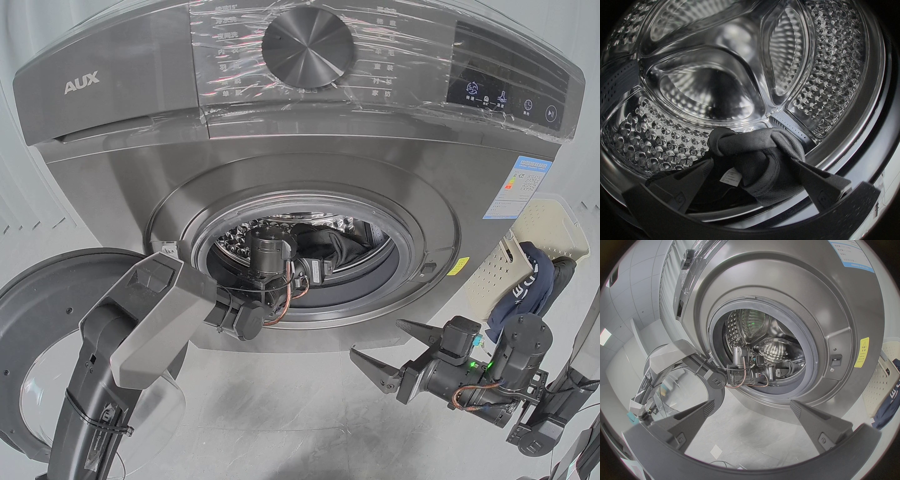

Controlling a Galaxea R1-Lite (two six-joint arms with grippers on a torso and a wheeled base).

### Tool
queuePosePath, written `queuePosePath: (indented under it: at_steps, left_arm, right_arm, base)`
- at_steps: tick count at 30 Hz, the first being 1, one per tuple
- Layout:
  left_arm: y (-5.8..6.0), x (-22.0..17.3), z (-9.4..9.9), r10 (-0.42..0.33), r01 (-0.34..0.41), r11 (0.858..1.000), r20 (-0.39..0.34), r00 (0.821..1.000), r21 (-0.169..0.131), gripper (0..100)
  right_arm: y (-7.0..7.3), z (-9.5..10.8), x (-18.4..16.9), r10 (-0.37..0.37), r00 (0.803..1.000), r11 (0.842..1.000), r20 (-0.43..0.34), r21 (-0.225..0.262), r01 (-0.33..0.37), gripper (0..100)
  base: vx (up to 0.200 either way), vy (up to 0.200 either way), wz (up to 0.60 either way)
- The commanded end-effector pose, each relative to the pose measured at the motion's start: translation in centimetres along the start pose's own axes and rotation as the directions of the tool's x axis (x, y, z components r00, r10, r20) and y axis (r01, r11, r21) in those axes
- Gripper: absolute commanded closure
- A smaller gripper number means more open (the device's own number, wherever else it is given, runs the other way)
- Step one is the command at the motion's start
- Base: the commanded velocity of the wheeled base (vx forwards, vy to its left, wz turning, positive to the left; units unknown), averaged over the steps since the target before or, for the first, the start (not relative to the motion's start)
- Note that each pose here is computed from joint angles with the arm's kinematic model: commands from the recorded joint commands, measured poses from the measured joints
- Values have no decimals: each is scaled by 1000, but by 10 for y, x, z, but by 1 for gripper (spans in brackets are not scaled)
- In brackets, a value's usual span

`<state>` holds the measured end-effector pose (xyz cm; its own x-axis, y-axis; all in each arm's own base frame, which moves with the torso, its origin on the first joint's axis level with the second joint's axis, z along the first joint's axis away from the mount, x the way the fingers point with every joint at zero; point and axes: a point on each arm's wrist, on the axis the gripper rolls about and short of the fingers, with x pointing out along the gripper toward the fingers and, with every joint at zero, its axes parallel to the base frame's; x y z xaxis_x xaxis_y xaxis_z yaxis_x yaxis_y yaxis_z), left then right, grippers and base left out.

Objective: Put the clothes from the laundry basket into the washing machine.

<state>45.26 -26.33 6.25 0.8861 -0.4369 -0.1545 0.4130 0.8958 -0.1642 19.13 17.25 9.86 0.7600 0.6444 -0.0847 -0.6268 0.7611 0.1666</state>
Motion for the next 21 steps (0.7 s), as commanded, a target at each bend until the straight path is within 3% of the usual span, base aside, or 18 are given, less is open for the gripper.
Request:
queuePosePath:
  at_steps: [1,3,4,14,16,21]
  left_arm:
    - [0,1,-10,-12,13,1000,-33,999,7,0]
    - [0,3,-6,-15,15,1000,-21,1000,4,0]
    - [0,5,-5,-16,16,1000,-12,1000,4,100]
    - [-2,20,18,-14,16,1000,108,994,-13,100]
    - [0,28,23,15,-11,1000,159,987,-23,100]
    - [8,33,12,47,-40,998,176,983,-48,100]
  right_arm:
    - [0,0,1,1,1000,1000,0,1,-1,0]
    - [0,0,1,1,1000,1000,0,1,-1,0]
    - [0,0,1,1,1000,1000,0,1,-1,0]
    - [0,0,2,1,1000,1000,0,1,-1,0]
    - [0,0,2,1,1000,1000,0,1,-1,0]
    - [0,0,2,3,1000,1000,3,1,-3,0]
  base:
    - [0,0,0]
    - [0,0,0]
    - [0,0,0]
    - [0,0,0]
    - [0,0,0]
    - [0,0,0]
